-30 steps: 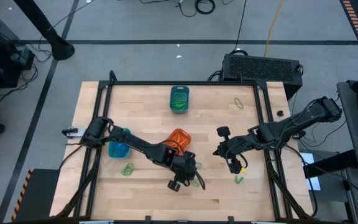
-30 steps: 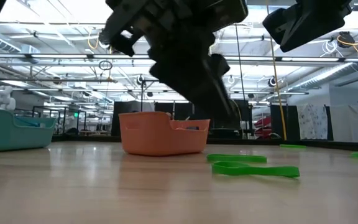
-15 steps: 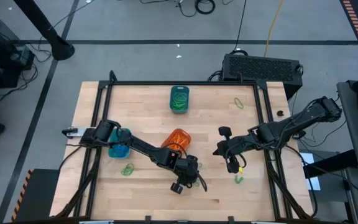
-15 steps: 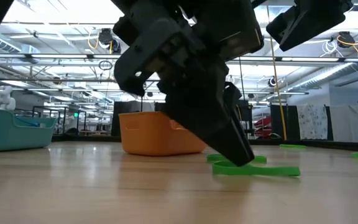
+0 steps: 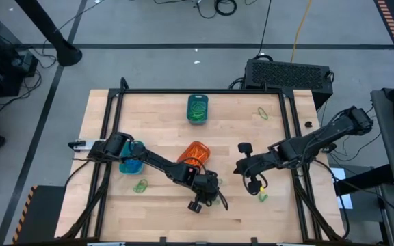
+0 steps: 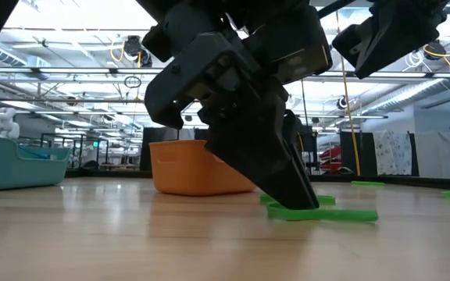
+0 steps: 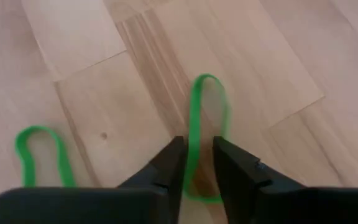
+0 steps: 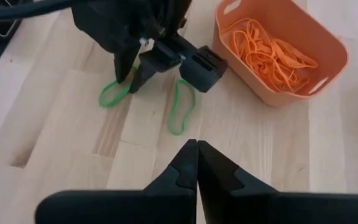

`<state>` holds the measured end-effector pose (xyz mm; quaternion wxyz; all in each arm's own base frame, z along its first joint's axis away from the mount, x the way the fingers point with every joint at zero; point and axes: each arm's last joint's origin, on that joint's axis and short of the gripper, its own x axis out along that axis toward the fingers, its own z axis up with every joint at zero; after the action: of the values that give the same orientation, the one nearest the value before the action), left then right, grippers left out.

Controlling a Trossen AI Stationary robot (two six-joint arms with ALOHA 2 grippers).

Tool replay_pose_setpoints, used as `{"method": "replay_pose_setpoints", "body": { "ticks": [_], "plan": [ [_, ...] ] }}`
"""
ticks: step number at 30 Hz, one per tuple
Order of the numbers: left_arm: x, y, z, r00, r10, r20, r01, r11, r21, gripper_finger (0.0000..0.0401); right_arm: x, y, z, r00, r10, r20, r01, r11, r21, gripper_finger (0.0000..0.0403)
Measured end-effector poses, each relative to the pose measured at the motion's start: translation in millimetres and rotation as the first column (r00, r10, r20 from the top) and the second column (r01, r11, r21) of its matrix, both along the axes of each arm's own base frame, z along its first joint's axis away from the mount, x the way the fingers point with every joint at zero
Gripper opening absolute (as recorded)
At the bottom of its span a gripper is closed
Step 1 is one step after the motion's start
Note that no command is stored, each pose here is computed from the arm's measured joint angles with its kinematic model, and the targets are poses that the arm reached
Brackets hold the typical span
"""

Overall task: Sort rubber bands into baskets
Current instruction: Put the green rubber band into the blue bin

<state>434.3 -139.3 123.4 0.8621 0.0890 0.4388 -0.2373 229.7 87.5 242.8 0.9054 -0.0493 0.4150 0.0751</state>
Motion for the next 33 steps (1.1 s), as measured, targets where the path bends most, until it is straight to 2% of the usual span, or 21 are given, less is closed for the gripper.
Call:
{"method": "replay_pose_setpoints", "body": {
  "ticks": [5, 11, 19, 25, 30, 33],
  "plan": [
    [0, 0, 0, 1.0, -0.019, 0.006, 0.019, 1.0, 0.011, 0.0013, 0, 0, 0, 1.0, 0.022, 0.001, -0.022, 1.0, -0.018, 0.0],
    [-2, -2, 12, 0.998, -0.007, 0.057, 0.002, 0.996, 0.092, 0.0004, 0, 0, 0, 1.0, 0.024, -0.002, -0.024, 0.999, -0.021, 0.0],
    [-25, 9, 69, 0.996, 0.068, 0.064, -0.081, 0.973, 0.215, 0.0002, -1, 0, -1, 1.0, 0.024, -0.008, -0.024, 0.999, -0.023, 0.0],
    [-45, 58, 107, 0.971, 0.233, 0.057, -0.234, 0.872, 0.43, 0.0001, 0, 0, -1, 1.0, 0.024, -0.004, -0.024, 0.999, -0.022, 0.0],
    [-57, 127, 131, 0.926, 0.373, 0.052, -0.349, 0.801, 0.487, 0.0001, 0, 0, 0, 0.999, 0.031, 0.009, -0.031, 0.999, -0.029, 0.0],
    [-61, 182, 138, 0.873, 0.483, 0.073, -0.455, 0.749, 0.481, 0.0001, 0, 0, 0, 0.999, 0.034, 0.011, -0.033, 0.999, -0.031, 0.0]
  ]
}}
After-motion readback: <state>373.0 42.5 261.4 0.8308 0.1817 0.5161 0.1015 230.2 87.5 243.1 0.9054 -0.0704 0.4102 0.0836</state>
